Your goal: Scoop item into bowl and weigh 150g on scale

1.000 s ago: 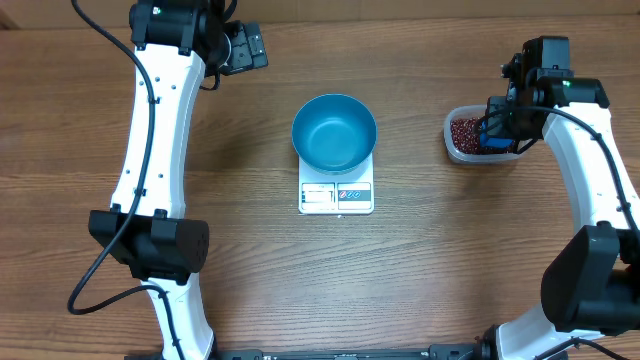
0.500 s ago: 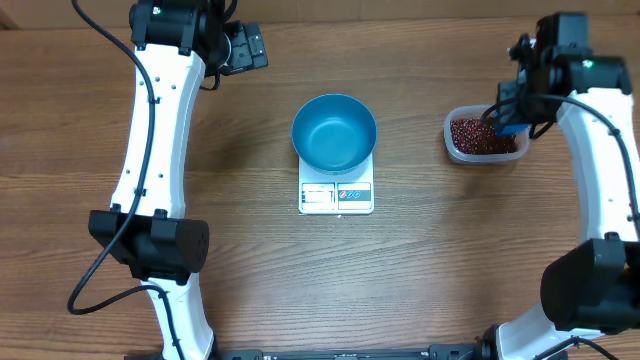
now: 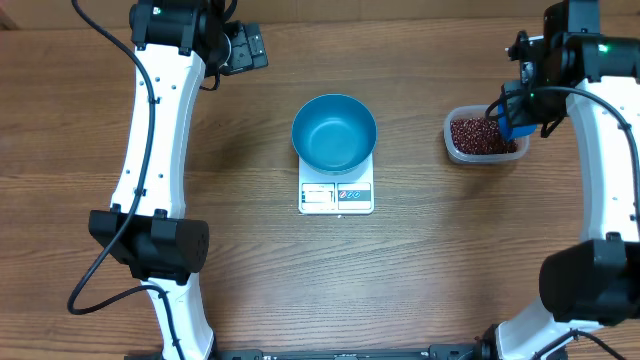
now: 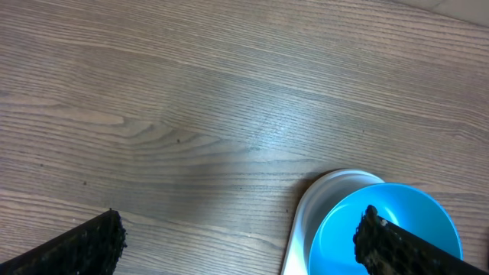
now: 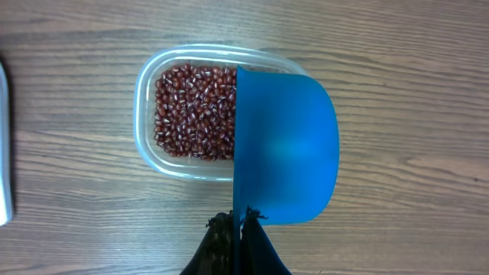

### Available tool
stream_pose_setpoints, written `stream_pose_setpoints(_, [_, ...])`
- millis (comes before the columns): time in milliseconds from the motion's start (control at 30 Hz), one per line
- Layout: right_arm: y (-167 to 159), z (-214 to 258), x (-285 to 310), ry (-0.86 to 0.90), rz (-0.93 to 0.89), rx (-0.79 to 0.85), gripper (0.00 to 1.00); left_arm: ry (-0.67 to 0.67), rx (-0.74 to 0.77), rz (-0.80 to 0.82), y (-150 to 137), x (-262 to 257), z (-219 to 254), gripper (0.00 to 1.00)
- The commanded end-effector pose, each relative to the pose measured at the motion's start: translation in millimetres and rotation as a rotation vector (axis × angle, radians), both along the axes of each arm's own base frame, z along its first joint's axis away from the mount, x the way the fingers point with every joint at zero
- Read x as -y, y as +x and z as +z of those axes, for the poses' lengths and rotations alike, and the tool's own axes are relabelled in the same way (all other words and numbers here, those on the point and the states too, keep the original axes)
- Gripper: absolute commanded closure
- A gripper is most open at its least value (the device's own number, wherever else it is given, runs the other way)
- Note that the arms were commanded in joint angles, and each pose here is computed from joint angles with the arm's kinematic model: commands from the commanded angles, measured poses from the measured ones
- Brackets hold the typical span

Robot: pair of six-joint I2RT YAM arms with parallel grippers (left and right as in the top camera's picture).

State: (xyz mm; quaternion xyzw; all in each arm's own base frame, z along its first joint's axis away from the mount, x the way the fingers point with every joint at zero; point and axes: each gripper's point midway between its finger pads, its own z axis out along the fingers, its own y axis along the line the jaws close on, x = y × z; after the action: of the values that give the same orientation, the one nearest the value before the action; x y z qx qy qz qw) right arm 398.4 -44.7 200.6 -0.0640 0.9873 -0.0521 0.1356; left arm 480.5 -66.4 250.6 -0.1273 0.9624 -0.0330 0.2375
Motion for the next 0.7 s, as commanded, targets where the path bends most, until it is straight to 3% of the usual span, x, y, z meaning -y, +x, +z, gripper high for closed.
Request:
stream_pose_setpoints(0, [12.5, -11.0, 1.6, -0.010, 0.052, -0.013, 0.96, 0.016, 0.027, -0.012, -0.2, -1.9, 10.5, 0.00])
stream_pose_setpoints(367, [29.3, -77.5, 15.8, -0.082, 0.056, -0.153, 0.96, 0.016, 0.027, -0.012, -0.2, -1.9, 10.5, 0.00])
stream_pose_setpoints(667, [16.8, -105.4, -29.2, 0.180, 0.044, -0.222, 0.96, 0.016, 0.027, -0.012, -0.2, -1.9, 10.5, 0.00])
